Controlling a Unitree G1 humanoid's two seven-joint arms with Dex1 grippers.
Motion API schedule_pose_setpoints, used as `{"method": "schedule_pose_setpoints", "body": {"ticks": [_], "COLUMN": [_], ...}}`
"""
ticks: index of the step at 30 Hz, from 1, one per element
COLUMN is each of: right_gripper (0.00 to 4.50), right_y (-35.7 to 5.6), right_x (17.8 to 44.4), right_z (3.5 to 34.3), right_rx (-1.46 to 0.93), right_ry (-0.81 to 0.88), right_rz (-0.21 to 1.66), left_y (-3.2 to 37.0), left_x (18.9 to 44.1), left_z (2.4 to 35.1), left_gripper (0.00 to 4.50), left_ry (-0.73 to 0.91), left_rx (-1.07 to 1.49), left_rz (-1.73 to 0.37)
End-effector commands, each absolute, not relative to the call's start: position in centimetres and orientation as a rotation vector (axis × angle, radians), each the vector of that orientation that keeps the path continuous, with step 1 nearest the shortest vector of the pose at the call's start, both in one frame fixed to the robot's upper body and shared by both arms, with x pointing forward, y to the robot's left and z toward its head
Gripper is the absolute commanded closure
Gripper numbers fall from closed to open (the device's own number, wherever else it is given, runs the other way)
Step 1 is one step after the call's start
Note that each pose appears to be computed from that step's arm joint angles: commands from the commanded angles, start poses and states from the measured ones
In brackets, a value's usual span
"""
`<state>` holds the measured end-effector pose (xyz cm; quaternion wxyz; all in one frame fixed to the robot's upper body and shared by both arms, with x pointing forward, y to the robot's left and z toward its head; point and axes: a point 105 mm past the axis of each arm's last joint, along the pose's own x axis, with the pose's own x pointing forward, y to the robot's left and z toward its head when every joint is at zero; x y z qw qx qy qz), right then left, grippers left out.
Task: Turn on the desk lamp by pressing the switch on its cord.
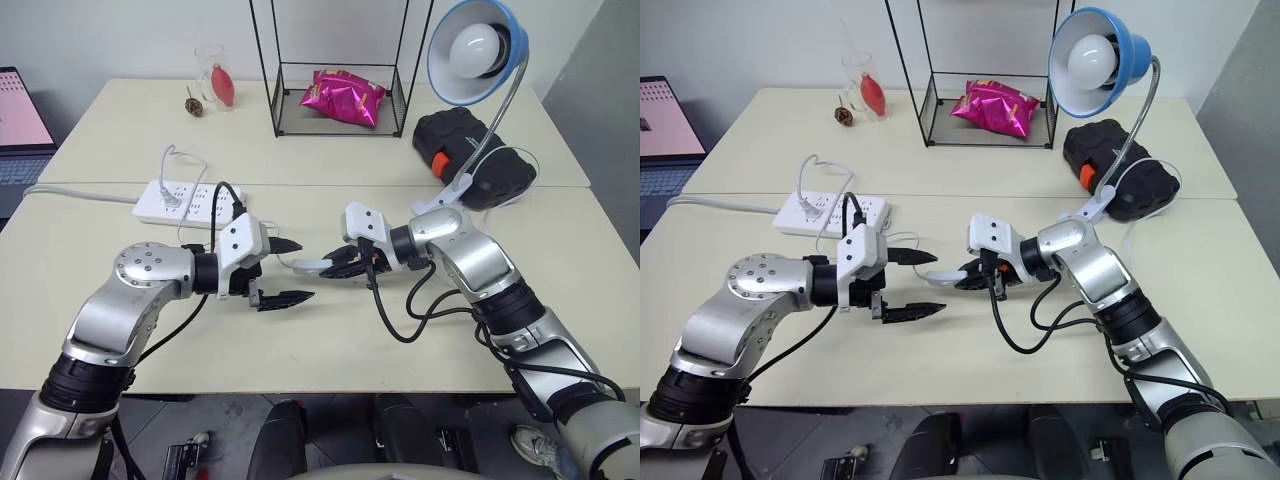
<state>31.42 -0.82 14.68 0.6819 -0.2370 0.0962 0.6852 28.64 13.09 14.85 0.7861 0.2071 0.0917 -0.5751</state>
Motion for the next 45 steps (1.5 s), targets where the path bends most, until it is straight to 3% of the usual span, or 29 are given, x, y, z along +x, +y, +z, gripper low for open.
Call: {"method": "schedule_pose_setpoints", "body": {"ticks": [1,8,12,19,26,45], "right_gripper": [4.12,4.12,4.12,4.12,4.12,4.12], "right_y": [-0.4,-0.2,0.0,0.1,0.1,0.1], "right_x": [30.8,30.6,30.5,30.4,30.4,30.5], "right_z": [15.6,15.5,15.5,15.5,15.6,15.7], "right_rx": [-0.534,-0.537,-0.541,-0.544,-0.541,-0.542], "right_ry": [0.169,0.167,0.165,0.165,0.164,0.162], "right_rz": [1.556,1.569,1.576,1.581,1.578,1.586], "left_y": [13.2,13.4,13.2,12.8,12.6,12.9], "left_x": [28.9,29.3,29.7,30.1,30.2,30.6], "left_z": [15.4,15.1,15.2,15.3,15.3,15.6], "left_gripper": [0.00,0.00,0.65,2.32,3.54,3.69], "left_ry": [0.171,0.172,0.164,0.165,0.170,0.146], "left_rx": [0.493,0.506,0.500,0.507,0.524,0.542], "left_rz": [-1.245,-1.238,-1.236,-1.239,-1.242,-1.217]}}
